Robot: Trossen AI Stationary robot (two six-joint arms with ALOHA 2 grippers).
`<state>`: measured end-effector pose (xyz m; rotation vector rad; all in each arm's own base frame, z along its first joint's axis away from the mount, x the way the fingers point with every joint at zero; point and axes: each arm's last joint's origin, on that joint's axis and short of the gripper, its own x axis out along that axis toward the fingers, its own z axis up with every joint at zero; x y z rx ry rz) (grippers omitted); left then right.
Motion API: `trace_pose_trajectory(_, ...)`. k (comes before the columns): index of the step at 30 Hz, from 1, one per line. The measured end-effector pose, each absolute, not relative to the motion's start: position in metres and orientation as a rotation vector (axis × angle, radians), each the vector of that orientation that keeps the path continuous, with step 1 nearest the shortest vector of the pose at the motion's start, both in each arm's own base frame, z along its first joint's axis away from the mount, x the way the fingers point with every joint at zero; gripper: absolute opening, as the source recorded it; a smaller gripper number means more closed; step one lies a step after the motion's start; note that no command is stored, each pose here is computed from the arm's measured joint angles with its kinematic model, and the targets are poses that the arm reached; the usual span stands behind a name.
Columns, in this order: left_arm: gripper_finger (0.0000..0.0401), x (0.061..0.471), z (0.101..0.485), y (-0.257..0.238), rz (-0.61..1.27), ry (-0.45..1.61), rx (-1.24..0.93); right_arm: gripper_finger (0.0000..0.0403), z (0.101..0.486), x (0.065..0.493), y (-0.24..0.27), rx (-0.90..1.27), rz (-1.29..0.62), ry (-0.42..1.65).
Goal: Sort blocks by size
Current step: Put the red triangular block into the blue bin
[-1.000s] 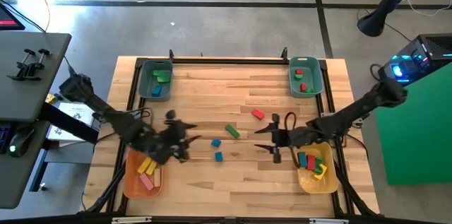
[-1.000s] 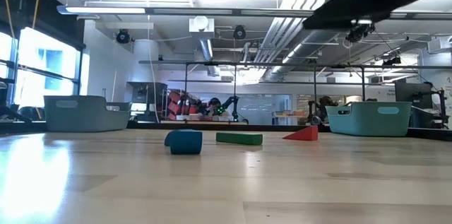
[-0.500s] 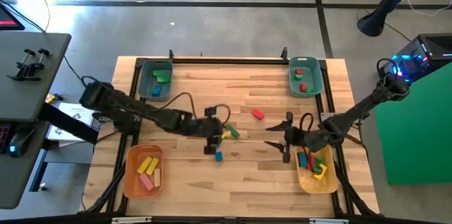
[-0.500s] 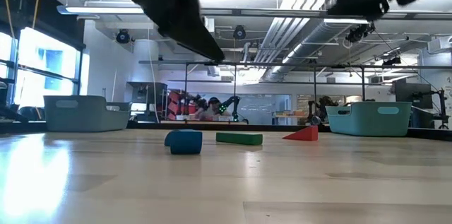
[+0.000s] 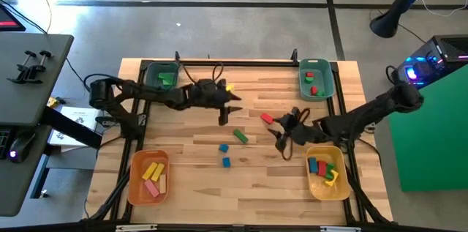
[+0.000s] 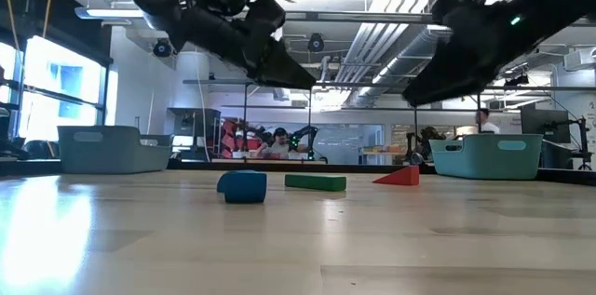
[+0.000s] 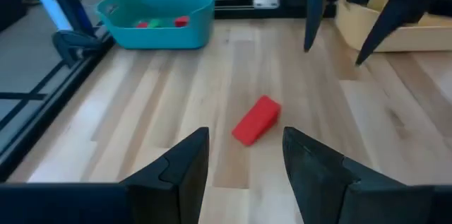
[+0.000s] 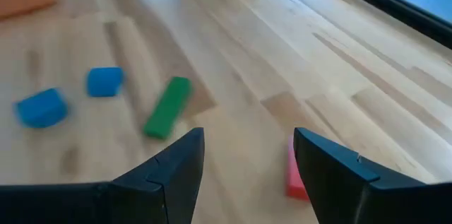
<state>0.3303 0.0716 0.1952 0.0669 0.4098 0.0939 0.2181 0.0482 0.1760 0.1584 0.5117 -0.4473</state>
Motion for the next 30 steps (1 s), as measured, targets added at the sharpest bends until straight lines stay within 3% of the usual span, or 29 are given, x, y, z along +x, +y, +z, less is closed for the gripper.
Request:
trace_pose_trajectory(7, 0.0165, 0.33, 0.194, 0.075, 0.1, 0.417, 0.07, 0.0213, 0.151, 0.237, 0.014, 0.14, -0.434, 0.639)
trace_pose_trajectory(14, 0.0165, 0.337, 0.185, 0.06, 0.053, 0.424, 0.072, 0.0213, 0.127, 0.242, -0.012, 0.176, -0.554, 0.73)
trace_pose_trajectory(26, 0.0165, 0.348, 0.177, 0.022, -0.005, 0.389, 0.019, 0.0212, 0.1, 0.247, -0.015, 0.253, -0.527, 0.828)
trace_pose_trajectory(30, 0.0165, 0.35, 0.181, 0.009, -0.039, 0.345, 0.038, 0.019, 0.094, 0.251, -0.012, 0.233, -0.516, 0.803)
